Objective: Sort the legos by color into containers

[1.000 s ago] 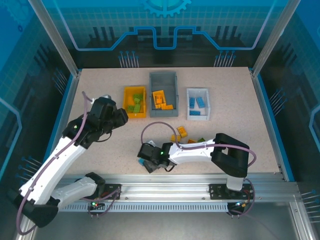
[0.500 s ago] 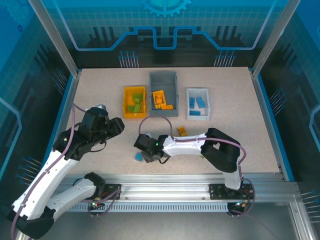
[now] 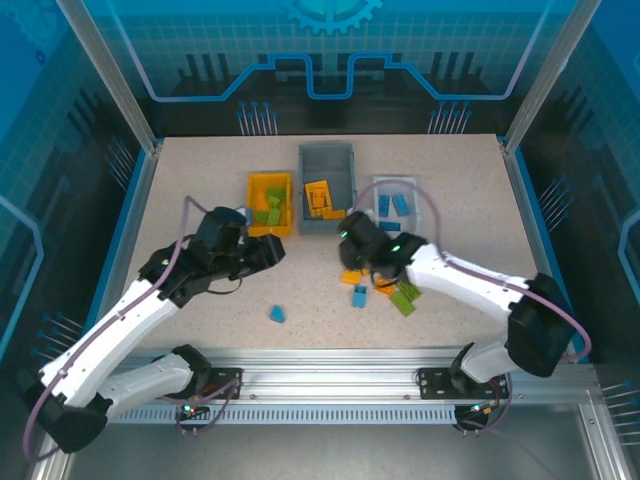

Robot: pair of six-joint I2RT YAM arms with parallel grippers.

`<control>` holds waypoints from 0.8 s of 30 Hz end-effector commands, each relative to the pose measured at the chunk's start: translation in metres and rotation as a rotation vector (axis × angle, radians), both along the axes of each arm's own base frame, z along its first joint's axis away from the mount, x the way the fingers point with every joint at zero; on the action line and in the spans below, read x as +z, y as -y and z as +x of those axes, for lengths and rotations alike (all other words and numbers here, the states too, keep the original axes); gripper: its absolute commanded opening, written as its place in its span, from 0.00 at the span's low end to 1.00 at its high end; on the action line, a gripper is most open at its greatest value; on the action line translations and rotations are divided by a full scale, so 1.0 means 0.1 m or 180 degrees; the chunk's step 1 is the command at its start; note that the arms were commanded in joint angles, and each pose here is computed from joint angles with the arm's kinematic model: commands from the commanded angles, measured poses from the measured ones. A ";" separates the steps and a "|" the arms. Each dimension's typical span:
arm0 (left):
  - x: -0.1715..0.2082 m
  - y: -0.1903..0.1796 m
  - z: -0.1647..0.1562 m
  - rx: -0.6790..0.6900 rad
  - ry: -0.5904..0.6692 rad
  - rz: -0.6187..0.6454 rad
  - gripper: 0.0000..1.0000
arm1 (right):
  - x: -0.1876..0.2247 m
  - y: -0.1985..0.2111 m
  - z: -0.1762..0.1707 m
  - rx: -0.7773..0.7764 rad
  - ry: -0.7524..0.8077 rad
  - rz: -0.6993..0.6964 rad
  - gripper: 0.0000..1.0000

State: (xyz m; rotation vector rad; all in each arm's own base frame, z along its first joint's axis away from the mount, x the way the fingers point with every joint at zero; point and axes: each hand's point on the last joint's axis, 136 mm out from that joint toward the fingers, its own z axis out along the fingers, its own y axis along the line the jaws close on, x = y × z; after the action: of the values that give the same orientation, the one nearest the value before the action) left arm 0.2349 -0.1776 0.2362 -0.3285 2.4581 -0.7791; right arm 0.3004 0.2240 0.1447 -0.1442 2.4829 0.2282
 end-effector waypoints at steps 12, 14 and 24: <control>-0.01 1.11 0.11 -0.0614 0.0382 0.0118 0.52 | -0.41 1.09 1.14 -0.0925 -0.0743 -0.0050 0.34; -0.11 1.14 0.08 -0.0642 0.0351 0.0211 0.52 | -0.49 1.10 1.25 -0.0955 -0.0821 -0.0058 0.36; -0.42 1.18 0.02 -0.0926 0.0320 0.0606 0.56 | -0.21 1.06 1.32 -0.0899 -0.0650 -0.0030 0.58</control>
State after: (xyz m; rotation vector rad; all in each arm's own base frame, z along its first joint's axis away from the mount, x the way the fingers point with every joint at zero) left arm 0.2360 -0.2939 0.2000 0.0512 2.4944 -0.7127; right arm 0.4340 0.1137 0.0893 0.2681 2.7190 0.0743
